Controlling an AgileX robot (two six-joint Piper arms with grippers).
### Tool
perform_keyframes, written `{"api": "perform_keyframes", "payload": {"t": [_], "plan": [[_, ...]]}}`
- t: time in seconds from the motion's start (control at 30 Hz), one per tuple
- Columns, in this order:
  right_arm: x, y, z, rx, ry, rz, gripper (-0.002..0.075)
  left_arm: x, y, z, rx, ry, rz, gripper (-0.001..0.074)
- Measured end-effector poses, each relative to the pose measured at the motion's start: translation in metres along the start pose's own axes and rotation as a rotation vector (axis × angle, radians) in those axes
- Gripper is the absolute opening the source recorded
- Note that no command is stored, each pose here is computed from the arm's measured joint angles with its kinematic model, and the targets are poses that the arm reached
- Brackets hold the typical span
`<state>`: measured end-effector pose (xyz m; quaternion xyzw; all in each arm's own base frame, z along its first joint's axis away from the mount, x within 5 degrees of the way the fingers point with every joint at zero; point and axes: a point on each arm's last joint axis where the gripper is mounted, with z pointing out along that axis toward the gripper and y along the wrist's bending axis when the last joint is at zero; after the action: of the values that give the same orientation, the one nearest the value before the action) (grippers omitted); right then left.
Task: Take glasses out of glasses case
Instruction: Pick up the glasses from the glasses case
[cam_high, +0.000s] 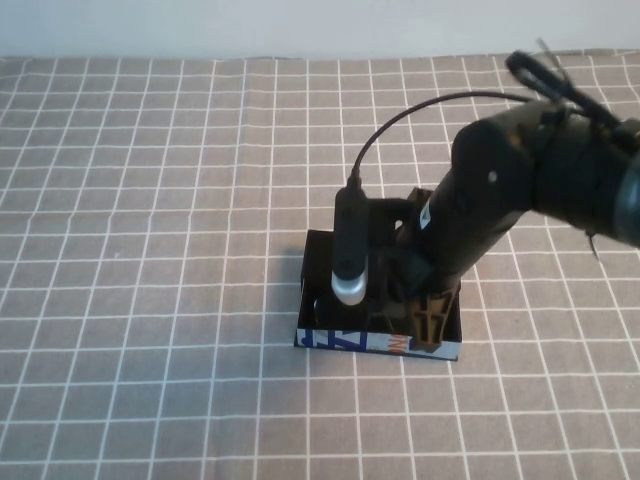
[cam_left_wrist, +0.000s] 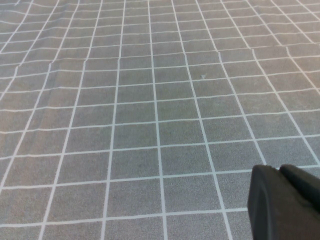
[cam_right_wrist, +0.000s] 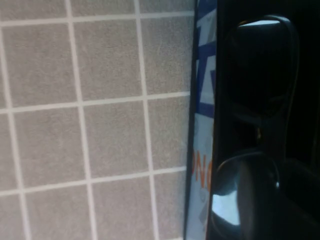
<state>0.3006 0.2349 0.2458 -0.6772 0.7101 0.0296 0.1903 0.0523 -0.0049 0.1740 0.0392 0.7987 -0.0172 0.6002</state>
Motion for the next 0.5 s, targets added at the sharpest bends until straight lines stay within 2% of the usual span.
{"api": "perform_keyframes", "payload": {"t": [0.1,0.2,0.5], "plan": [[0.0,-0.003,0.008,0.019,0.008,0.023,0.02,0.0,0.0,0.0,0.0,0.0,0.0,-0.0005],[0.0,-0.006,0.014,0.035,0.011,0.044,0.0274,0.0,0.0,0.0,0.0,0.0,0.0,-0.0005],[0.001,-0.01,0.038,0.03,0.022,0.056,0.0298,0.0,0.0,0.0,0.0,0.0,0.0,-0.0005]]}}
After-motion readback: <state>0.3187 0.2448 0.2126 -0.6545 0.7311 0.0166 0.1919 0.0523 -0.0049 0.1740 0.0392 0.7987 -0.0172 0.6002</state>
